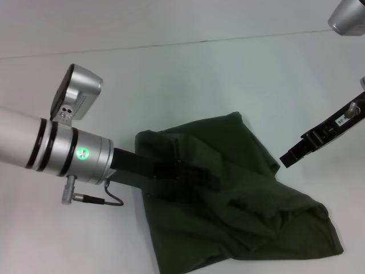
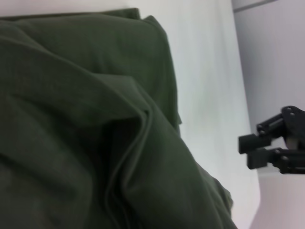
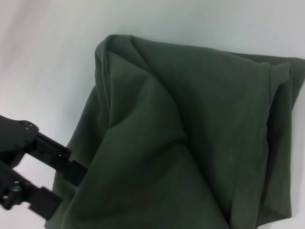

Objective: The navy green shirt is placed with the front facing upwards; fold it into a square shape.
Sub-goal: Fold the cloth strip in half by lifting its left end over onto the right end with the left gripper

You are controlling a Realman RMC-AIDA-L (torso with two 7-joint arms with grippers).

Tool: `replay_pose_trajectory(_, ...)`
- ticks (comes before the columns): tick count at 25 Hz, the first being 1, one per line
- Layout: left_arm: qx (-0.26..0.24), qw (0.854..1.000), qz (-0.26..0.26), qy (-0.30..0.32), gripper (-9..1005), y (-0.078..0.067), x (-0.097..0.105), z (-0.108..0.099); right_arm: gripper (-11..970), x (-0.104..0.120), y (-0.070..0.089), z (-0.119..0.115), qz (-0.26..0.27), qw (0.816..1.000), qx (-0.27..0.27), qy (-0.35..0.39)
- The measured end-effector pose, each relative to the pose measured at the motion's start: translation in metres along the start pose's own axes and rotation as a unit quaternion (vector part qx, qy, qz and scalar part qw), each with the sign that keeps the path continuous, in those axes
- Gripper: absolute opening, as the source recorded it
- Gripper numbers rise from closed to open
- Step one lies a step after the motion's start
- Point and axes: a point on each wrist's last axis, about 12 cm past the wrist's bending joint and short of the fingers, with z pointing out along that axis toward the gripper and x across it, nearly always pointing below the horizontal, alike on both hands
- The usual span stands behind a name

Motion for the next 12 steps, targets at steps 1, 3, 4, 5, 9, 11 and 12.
replay_pose_trajectory(1,-0.002,1.000,-0.002,-0.002,713,0.001,0.000,0.002,227,0.000,0.000,0.000,-0.001,1.000,0.000,0.000)
replay_pose_trajectory(3,-0.004,1.000,-0.006,-0.004,710,0.002,0.000,0.005,227,-0.001,0.001,0.000,-0.003,1.000,0.000,0.000)
replay_pose_trajectory(4,-0.004,1.000,-0.006,-0.004,708,0.002,0.000,0.007,227,-0.002,0.001,0.000,-0.004,1.000,0.001,0.000)
replay_pose_trajectory(5,-0.003,1.000,-0.007,-0.002,707,0.001,0.001,0.009,227,-0.002,0.001,0.000,-0.004,1.000,0.001,0.000)
replay_pose_trajectory(9,-0.001,1.000,-0.007,0.003,701,-0.002,0.002,0.017,227,-0.001,0.001,0.000,-0.004,1.000,0.001,0.000)
replay_pose_trajectory(11,-0.001,1.000,-0.005,0.003,697,-0.003,0.001,0.018,227,0.000,0.000,0.000,-0.003,1.000,0.001,0.000)
replay_pose_trajectory(12,-0.001,1.000,-0.004,0.003,696,-0.004,0.000,0.018,227,0.000,0.000,0.000,-0.002,1.000,0.001,0.000)
